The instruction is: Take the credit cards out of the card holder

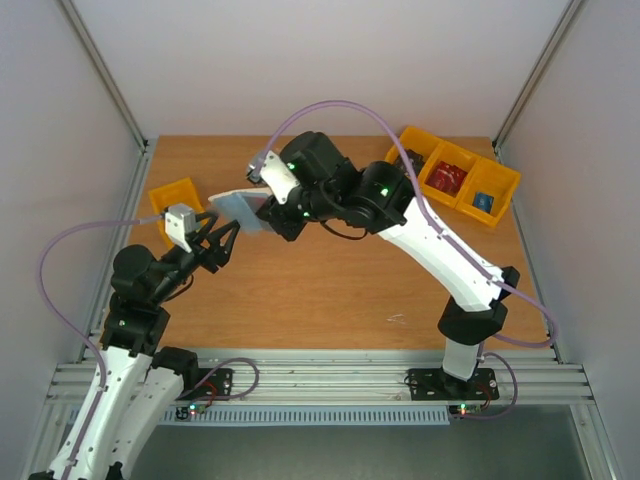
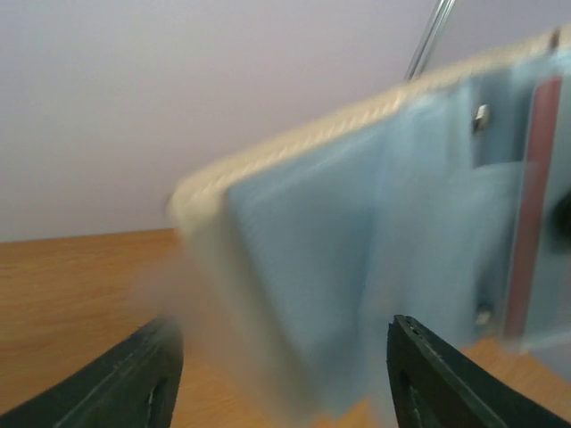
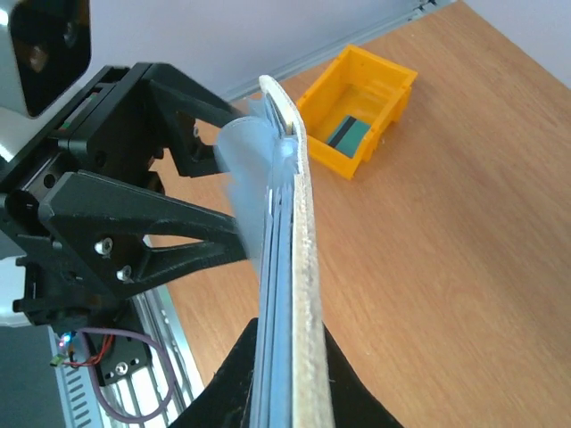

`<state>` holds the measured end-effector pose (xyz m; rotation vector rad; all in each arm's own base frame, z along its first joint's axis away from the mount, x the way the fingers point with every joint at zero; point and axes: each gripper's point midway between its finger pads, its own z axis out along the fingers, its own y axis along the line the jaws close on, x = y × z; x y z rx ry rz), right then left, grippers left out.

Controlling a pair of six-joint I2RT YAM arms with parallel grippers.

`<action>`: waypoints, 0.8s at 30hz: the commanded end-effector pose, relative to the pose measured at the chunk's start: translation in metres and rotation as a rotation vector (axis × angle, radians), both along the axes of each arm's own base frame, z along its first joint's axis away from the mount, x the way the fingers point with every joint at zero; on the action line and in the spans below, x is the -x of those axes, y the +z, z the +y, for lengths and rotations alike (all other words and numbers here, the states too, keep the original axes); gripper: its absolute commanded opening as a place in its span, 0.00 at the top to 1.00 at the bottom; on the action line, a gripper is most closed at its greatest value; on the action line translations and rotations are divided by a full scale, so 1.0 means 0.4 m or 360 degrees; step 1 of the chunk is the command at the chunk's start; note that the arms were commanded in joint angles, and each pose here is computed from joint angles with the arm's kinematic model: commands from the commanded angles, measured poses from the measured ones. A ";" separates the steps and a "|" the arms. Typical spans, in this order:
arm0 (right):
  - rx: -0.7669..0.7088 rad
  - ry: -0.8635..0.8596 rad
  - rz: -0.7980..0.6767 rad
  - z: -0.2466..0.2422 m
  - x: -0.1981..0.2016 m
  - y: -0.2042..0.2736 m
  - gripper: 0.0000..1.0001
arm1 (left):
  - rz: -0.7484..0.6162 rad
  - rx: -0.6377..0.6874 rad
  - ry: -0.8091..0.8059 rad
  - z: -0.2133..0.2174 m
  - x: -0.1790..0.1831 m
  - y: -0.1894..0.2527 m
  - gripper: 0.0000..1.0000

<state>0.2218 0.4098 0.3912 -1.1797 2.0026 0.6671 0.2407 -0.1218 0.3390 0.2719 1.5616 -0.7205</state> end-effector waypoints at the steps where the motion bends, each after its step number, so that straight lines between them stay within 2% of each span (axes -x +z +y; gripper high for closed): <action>1: -0.0199 -0.0044 -0.0005 -0.073 -0.008 0.107 0.99 | -0.0005 -0.0079 -0.0017 0.003 0.021 -0.009 0.33; 8: -0.0148 -0.0118 0.0035 -0.129 -0.034 0.095 0.99 | -0.0123 -0.0198 -0.0266 -0.044 0.086 0.003 0.17; 11: -0.0141 -0.0092 0.0067 -0.120 -0.029 0.084 0.99 | -0.0189 -0.0153 -0.0547 -0.094 0.139 0.025 0.02; 13: -0.0175 0.0025 0.0109 -0.102 -0.001 0.088 0.99 | -0.0175 -0.0054 -0.0561 -0.097 0.134 0.045 0.01; 16: -0.0267 0.0288 0.0178 -0.079 0.069 0.113 0.99 | 0.0004 0.0169 -0.0273 -0.046 0.060 0.053 0.01; 18: -0.0298 0.0413 0.0193 -0.077 0.103 0.125 0.99 | 0.0038 0.0200 -0.0226 -0.036 0.045 0.050 0.01; 24: -0.0315 0.0620 0.0240 -0.083 0.162 0.128 0.99 | -0.0095 0.0199 -0.0584 -0.095 0.120 0.093 0.01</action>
